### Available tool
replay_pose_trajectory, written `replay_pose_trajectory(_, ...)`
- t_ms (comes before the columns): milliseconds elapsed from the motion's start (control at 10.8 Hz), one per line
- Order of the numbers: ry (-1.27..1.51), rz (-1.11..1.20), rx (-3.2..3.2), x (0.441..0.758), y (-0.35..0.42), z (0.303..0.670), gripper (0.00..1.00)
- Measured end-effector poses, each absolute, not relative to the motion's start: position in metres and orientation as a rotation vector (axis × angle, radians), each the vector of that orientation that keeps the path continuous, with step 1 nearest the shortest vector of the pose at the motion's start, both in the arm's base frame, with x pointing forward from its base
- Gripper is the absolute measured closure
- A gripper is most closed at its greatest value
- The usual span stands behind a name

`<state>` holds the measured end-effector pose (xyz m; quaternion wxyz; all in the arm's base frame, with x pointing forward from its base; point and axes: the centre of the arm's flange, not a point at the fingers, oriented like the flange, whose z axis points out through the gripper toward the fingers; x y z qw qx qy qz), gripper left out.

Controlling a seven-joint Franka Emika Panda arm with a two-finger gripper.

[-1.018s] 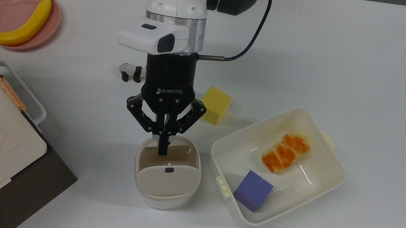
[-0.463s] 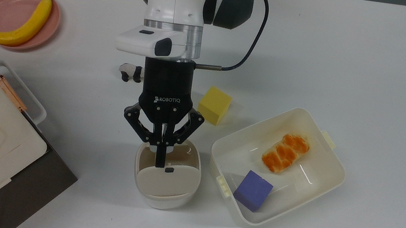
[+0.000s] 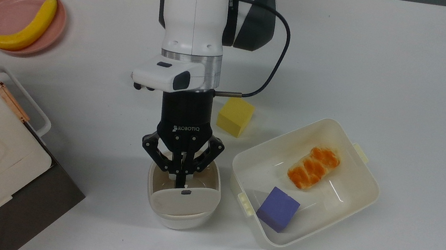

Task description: Close the trash can

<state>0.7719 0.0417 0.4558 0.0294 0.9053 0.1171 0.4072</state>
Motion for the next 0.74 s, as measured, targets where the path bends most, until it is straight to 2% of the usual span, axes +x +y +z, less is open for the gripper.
replay_pose_trajectory(185, 0.347, 1.288, 2.779, 0.772, 0.038, 0.468, 0.99)
replay_pose_trajectory(555, 0.297, 1.395, 2.738, 0.762, 0.027, 0.524, 0.99)
replay_pose_trajectory(741, 0.298, 1.379, 2.748, 0.763, 0.028, 0.516, 0.99)
